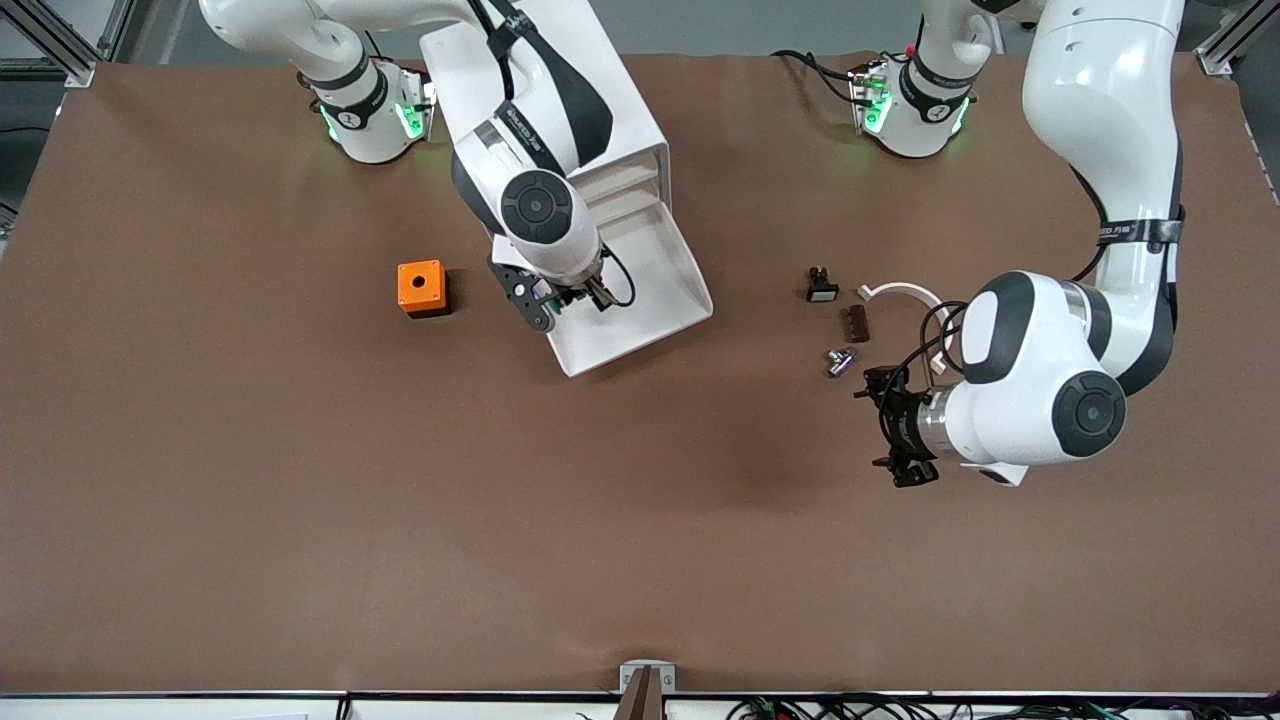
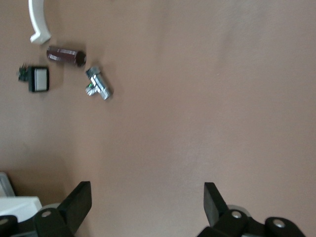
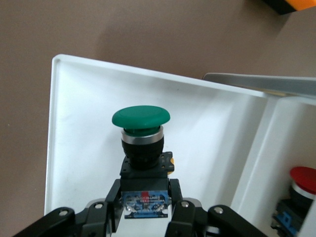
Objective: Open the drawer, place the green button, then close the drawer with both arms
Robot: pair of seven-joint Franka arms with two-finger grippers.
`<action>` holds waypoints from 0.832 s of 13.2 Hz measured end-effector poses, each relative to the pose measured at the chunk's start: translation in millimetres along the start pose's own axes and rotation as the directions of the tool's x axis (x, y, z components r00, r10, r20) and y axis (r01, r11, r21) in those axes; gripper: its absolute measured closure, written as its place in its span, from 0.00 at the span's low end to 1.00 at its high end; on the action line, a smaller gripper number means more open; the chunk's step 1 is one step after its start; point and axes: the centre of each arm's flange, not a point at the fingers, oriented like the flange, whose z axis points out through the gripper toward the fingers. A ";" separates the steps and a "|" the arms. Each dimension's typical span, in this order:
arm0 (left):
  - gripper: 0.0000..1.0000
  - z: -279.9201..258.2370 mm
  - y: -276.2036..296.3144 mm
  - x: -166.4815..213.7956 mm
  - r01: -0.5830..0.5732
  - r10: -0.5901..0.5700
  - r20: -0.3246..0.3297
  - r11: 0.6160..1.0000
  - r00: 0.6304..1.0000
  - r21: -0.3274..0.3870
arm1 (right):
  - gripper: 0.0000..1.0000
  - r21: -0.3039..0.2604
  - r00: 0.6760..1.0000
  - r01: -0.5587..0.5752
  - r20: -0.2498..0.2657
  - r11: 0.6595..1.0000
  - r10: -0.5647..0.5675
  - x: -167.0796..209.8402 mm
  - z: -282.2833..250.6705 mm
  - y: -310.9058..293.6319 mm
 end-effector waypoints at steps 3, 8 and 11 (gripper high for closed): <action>0.00 -4.4 -2.9 3.8 -0.191 0.191 -0.019 0.982 0.981 0.008 | 0.59 0.007 1.000 0.002 -0.007 1.000 -0.002 -9.8 18.7 -5.7; 0.00 3.6 -4.9 7.4 -0.534 0.535 -0.017 0.844 0.845 0.041 | 0.59 0.010 1.000 0.001 -0.016 1.000 -0.001 -21.8 42.6 -11.1; 0.00 12.7 -10.7 9.5 -0.703 0.704 0.002 0.708 0.710 0.068 | 0.59 0.011 1.000 0.003 -0.018 1.000 -0.003 -23.9 50.5 -13.0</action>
